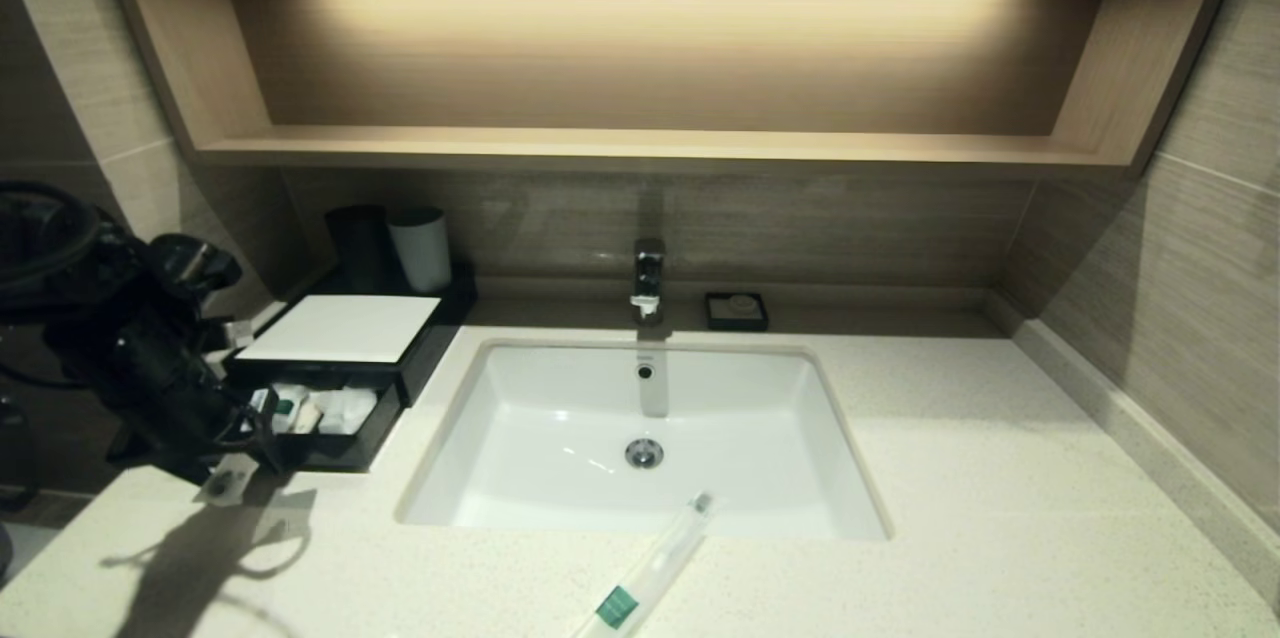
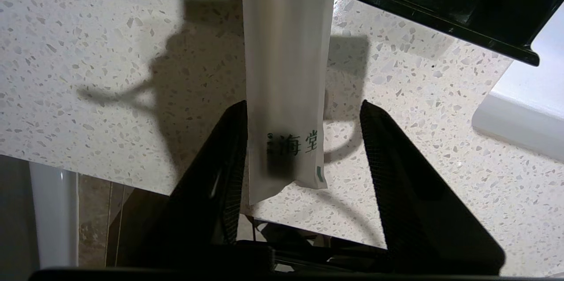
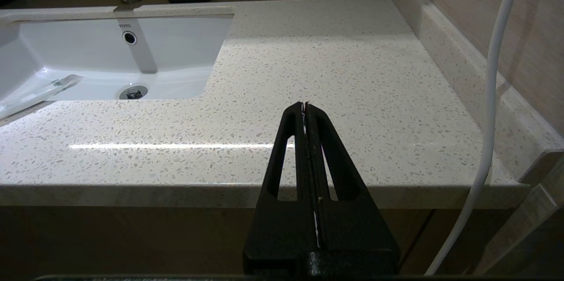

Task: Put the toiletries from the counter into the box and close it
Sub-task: Place the bathroom toiletry into the drawer

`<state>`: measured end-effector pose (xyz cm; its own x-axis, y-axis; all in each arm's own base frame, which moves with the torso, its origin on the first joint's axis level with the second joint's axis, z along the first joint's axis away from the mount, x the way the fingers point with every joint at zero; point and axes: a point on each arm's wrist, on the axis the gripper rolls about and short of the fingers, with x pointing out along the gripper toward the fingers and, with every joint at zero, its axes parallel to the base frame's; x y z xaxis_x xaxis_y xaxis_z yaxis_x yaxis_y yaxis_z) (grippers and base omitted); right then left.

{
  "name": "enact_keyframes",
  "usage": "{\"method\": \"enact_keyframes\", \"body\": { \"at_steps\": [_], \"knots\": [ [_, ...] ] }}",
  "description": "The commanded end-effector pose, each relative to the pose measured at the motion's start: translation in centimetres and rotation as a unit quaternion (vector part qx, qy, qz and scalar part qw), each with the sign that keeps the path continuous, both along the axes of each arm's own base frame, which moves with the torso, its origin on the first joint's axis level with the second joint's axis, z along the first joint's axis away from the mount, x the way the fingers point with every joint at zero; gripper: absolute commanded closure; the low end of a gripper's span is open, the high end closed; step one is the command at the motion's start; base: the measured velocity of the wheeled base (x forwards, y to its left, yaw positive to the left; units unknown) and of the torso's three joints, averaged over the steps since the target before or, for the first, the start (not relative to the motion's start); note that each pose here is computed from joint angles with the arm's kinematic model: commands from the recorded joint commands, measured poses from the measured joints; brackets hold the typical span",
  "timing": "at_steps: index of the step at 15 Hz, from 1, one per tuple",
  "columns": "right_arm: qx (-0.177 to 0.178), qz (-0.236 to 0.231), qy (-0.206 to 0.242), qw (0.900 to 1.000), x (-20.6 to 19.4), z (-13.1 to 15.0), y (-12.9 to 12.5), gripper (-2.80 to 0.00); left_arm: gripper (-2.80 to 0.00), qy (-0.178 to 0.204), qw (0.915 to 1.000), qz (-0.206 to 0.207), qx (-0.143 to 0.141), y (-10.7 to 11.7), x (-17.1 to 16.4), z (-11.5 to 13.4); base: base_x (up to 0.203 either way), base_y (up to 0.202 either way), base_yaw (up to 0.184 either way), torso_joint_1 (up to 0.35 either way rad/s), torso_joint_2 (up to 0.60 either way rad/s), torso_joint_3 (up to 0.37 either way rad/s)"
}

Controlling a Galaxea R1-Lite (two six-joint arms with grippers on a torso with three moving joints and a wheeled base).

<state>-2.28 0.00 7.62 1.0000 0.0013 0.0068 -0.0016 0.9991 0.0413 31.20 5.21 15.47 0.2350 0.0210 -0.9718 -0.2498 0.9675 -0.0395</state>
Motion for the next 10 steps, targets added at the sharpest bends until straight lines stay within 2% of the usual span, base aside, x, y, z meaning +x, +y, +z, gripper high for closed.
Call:
{"method": "enact_keyframes", "body": {
  "at_steps": [1, 10],
  "knots": [
    [0.0, 0.0, 0.0, 1.0, 0.01, 0.01, 0.0, 0.0, 0.0, -0.001, 1.0, 0.001, 0.0, 0.0, -0.07, 0.15, 0.0, 0.0, 0.0, 0.0, 0.0, 0.0],
    [0.0, 0.0, 0.0, 1.0, 0.01, 0.01, 0.0, 0.0, 0.0, -0.022, 0.9997, 0.004, 0.005, 0.32, 0.21, 1.13, 0.0, 0.0, 0.0, 0.0, 0.0, 0.0]
  ]
}}
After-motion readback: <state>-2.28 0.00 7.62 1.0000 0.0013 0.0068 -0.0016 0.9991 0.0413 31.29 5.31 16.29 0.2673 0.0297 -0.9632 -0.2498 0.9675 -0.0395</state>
